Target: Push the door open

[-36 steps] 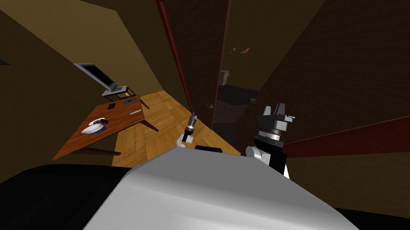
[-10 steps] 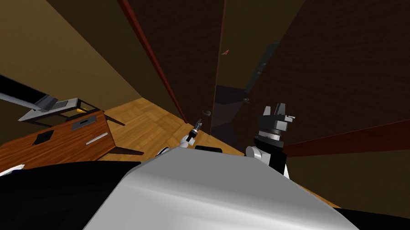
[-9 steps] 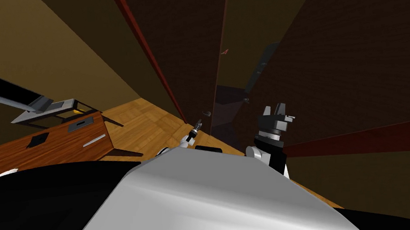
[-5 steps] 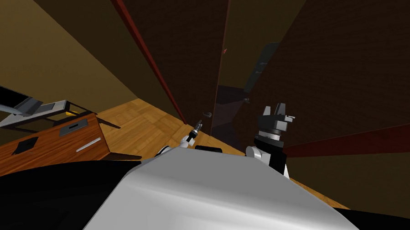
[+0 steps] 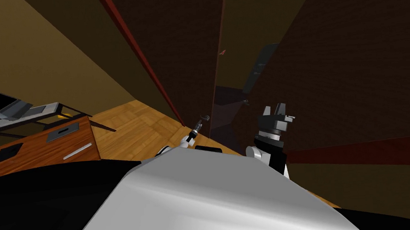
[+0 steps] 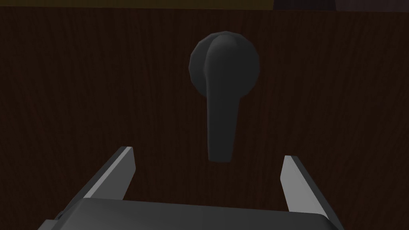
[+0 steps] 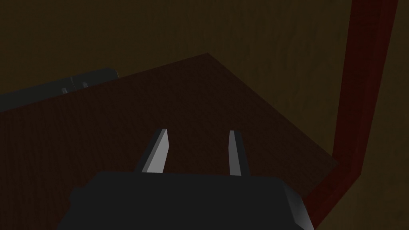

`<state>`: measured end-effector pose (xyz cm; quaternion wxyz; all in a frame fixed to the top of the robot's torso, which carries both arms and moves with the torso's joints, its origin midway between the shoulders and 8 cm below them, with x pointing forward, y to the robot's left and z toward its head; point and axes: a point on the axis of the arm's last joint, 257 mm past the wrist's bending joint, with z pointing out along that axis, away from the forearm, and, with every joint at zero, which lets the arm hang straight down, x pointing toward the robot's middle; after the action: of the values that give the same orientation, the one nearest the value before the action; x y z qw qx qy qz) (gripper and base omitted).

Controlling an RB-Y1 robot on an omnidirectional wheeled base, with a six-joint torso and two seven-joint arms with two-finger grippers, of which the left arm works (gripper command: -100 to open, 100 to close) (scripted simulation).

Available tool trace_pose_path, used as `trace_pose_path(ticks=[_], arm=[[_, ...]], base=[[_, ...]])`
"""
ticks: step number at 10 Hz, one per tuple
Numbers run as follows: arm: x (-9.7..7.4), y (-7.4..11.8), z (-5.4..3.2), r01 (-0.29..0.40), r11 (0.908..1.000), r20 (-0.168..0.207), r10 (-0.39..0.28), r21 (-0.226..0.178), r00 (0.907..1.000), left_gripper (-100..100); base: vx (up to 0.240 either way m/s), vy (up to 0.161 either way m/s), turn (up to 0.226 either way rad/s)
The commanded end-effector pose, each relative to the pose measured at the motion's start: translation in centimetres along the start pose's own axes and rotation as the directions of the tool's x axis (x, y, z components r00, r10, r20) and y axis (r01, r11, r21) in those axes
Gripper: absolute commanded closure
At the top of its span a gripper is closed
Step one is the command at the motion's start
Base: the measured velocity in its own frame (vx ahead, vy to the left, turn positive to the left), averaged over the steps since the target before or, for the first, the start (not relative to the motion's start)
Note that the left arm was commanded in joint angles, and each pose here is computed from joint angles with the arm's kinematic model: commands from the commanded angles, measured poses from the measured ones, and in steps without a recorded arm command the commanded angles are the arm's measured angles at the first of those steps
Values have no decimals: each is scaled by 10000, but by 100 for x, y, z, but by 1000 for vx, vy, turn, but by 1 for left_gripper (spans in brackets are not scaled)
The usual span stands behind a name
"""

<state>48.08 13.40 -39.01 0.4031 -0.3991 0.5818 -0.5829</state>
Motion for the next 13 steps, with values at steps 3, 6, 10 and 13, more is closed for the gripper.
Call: trace_pose_path(ticks=[3,6,10,13], arm=[[0,9,-6,10,10000,98,-10,2,10000,-100],[7,11,-6,30,10000,128,-30,4,9999,-100],[7,11,-6,30,10000,128,-30,4,9999,100],[-55,-8,8,-14,10000,273,13,32,9996,100]], base=[[180,-56,-28],[152,-57,-17],[-14,7,-7],[31,-7,4]])
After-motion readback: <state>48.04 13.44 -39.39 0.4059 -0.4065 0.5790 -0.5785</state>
